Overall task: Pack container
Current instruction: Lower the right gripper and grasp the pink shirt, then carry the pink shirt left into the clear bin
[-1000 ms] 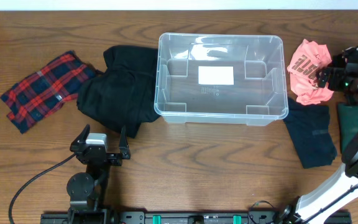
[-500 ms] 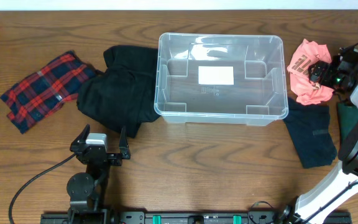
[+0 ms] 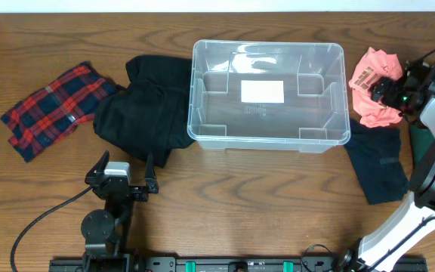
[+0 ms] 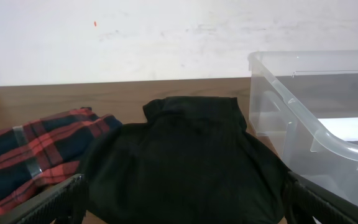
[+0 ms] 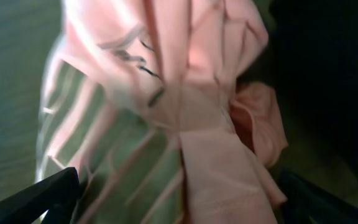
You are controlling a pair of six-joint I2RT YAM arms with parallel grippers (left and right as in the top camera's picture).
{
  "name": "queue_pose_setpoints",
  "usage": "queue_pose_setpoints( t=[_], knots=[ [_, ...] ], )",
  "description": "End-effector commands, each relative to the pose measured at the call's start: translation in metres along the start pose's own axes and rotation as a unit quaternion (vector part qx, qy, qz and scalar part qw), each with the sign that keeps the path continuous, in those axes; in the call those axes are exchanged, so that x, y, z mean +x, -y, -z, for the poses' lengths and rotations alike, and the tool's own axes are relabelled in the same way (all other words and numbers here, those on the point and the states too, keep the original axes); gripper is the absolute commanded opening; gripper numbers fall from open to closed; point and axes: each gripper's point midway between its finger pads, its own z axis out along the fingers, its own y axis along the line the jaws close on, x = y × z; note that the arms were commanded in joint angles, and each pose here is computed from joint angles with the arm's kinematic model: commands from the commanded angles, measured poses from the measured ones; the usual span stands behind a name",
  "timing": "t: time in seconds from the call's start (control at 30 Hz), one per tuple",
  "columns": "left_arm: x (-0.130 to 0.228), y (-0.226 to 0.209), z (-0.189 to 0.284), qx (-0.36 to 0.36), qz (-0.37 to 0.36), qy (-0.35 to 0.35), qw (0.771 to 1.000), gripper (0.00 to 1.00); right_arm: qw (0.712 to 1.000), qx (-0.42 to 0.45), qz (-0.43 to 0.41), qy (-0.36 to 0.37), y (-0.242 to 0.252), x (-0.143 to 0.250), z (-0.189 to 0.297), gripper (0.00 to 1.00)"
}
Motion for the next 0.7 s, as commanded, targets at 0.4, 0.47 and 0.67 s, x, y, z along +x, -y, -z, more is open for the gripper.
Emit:
queue_pose_setpoints(
  t=[0.4, 0.47, 0.67],
  knots=[
    [0.017, -0.001, -0.002, -0.002, 0.006, -0.022, 1.000, 0.98, 1.000, 0.010, -0.011, -0.016, 0.003, 0.006, -0.002, 0.31],
    [0.017, -0.001, -0.002, -0.002, 0.006, -0.022, 1.000, 0.98, 1.000, 0.010, 0.000, 0.002, 0.000, -0.007, 0.010, 0.24],
    [0.017, -0.001, -0.002, -0.002, 0.006, -0.022, 1.000, 0.98, 0.995, 0.008, 0.039, 0.097, -0.023, -0.066, 0.072, 0.01]
  ],
)
